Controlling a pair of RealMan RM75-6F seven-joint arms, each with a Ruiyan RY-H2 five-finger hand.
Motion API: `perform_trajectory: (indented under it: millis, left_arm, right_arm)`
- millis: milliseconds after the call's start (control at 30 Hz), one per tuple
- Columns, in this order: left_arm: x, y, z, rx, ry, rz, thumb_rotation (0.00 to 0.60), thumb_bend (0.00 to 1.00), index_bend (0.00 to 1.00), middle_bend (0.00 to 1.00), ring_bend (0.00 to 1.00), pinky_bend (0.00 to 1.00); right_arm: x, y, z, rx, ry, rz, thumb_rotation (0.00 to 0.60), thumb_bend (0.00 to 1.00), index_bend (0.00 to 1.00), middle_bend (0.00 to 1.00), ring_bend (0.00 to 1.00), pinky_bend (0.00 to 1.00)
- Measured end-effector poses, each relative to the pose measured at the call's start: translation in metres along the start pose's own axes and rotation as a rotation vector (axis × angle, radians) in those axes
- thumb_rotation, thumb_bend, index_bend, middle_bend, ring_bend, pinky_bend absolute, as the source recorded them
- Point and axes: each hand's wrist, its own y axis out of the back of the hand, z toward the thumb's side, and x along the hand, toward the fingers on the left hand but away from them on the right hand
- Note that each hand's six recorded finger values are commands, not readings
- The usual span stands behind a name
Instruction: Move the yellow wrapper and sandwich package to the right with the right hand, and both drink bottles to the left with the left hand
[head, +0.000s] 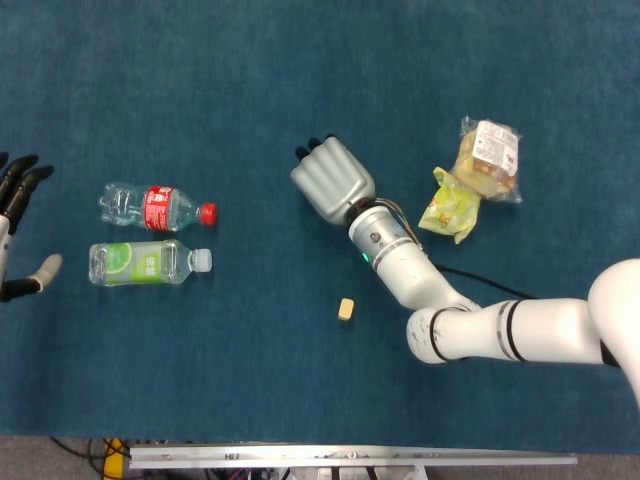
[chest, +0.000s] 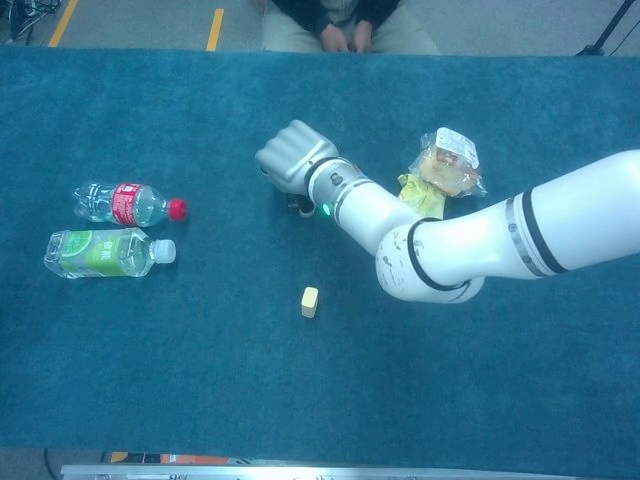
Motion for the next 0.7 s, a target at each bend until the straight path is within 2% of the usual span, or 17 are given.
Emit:
perform_trajectory:
  millis: [467, 700]
  left_arm:
    - [-0.0006, 0.0007, -0.0017, -0.003, 0.003, 0.003, 0.6, 0.23, 0.12, 0.1, 0.03, 0.18]
    - [-0.0008, 0.0007, -0.0025, -0.001, 0.005, 0.003, 0.6, 0.23, 0.12, 0.1, 0.03, 0.18]
  right_arm:
    - [-0.001, -0.0025, 0.001, 0.018, 0.004, 0.008, 0.6, 0.16, 0.59, 0.35, 0.28, 0.43]
    - [0.0009, 0.0058, 0.0003, -0.032, 0.014, -0.011, 0.6, 0.18, 0.6, 0.35, 0.28, 0.43]
